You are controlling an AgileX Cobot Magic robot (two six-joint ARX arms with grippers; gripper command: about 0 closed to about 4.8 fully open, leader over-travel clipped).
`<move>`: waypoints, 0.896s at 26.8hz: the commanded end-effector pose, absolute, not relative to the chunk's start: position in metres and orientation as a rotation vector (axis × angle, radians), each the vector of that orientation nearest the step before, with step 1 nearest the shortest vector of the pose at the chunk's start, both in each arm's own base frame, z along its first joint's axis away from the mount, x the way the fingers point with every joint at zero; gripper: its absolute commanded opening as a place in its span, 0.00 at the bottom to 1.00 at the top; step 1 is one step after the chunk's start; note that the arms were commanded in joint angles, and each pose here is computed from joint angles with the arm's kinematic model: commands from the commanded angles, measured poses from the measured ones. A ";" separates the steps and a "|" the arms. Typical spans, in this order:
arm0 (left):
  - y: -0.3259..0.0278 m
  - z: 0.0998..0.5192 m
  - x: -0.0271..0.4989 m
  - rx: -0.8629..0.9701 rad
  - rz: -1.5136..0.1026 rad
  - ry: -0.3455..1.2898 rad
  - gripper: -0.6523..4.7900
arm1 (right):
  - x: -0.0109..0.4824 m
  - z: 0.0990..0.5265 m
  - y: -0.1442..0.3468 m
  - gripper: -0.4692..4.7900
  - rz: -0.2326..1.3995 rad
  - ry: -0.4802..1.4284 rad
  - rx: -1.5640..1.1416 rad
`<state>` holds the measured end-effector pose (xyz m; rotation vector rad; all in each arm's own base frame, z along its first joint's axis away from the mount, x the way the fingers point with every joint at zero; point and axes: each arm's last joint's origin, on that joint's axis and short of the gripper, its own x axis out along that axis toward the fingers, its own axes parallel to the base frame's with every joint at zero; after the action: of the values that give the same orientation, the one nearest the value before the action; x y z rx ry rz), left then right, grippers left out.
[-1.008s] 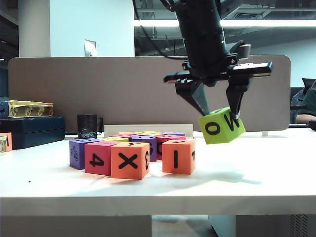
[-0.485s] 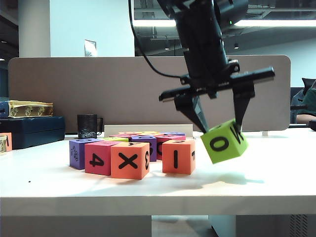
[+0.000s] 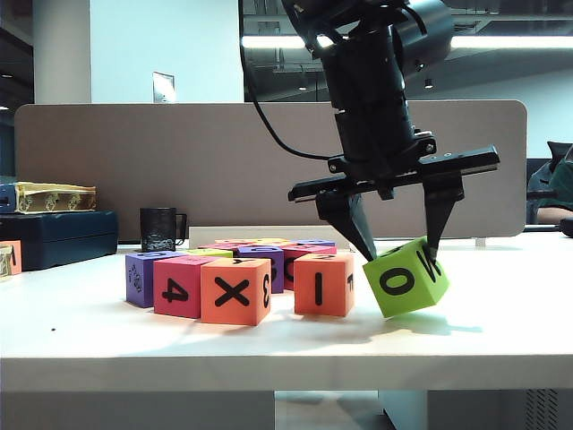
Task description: Select the appropriate blocks from the scattered letter blocks on the table and arrange them in a row to spell out "23".
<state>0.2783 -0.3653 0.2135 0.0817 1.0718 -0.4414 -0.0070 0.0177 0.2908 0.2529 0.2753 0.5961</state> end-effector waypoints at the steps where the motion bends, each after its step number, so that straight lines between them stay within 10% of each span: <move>1: -0.365 0.216 0.279 0.081 -0.446 1.062 0.60 | -0.009 0.293 0.018 0.09 0.600 0.247 0.241; 6: -0.366 0.217 0.278 0.143 -0.484 1.045 0.91 | -0.009 0.292 0.018 0.09 0.601 0.247 0.241; 24: -0.369 0.221 0.277 0.179 -0.533 1.002 0.91 | -0.009 0.292 0.018 0.09 0.599 0.254 0.243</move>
<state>0.2803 -0.3683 0.2161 0.1738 1.0069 -0.5266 -0.0069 0.0177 0.2907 0.2532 0.2760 0.5960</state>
